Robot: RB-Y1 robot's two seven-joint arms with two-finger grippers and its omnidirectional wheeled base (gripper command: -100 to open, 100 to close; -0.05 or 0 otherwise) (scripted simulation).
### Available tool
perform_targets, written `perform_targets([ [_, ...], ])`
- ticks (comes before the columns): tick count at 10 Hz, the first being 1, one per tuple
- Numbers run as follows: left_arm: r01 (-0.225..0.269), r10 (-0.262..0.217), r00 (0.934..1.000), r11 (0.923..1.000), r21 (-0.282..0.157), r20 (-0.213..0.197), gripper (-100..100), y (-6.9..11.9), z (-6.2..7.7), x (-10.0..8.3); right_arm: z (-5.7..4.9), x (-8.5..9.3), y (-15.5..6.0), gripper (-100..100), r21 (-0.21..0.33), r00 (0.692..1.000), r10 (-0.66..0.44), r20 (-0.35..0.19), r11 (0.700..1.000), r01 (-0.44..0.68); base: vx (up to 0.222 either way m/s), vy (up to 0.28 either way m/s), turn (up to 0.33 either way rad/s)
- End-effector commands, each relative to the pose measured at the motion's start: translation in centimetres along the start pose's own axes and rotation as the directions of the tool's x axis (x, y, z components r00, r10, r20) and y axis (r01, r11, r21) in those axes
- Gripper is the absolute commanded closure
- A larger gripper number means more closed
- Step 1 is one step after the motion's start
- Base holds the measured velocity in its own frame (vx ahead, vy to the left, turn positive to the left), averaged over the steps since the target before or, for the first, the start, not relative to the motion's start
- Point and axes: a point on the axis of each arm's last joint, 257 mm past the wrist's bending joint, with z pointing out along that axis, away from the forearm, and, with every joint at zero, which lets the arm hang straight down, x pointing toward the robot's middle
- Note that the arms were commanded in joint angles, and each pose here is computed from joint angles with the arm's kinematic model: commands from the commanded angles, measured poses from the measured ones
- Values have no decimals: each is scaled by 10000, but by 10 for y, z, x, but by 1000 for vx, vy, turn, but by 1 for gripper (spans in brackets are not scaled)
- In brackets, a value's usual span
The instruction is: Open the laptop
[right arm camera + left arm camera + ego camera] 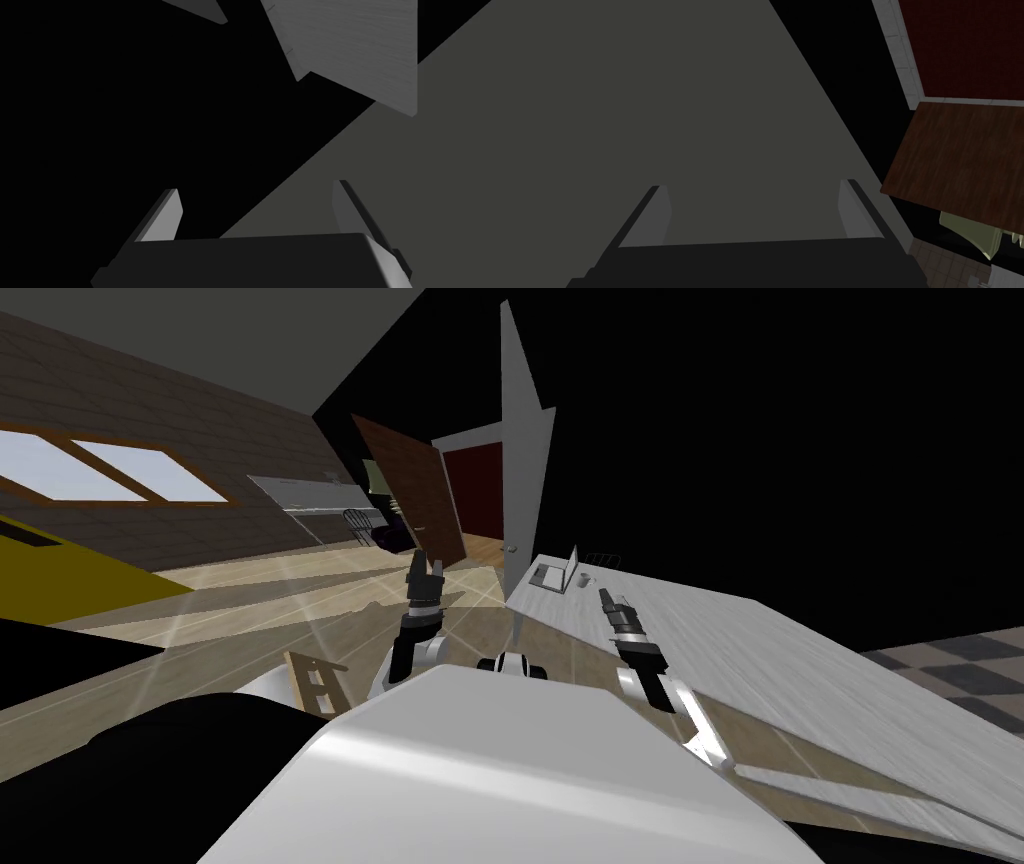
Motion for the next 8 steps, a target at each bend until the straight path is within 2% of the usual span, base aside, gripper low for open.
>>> perform_targets([
  [1, 0, 0, 10000, 10000, 0, 0, 0, 0, 0, 0, -3, 5, -39, -100, 504, 9792, -1918, -656, 9795, 1952, 50, 127, 164],
  [4, 0, 0, 10000, 10000, 0, 0, 0, 0, 0, 0, -9, 7, -89, -100, 902, 9051, -3957, -1556, 9067, 4119, 52, 107, 151],
  [7, 0, 0, 10000, 10000, 0, 0, 0, 0, 0, 0, -17, 1, -142, -100, 1086, 7797, -5716, -2556, 7844, 6106, 53, 116, 146],
  [8, 0, 0, 10000, 10000, 0, 0, 0, 0, 0, 0, -17, 1, -143, -100, 1089, 7797, -5713, -2563, 7844, 6106, 37, 75, 51],
])
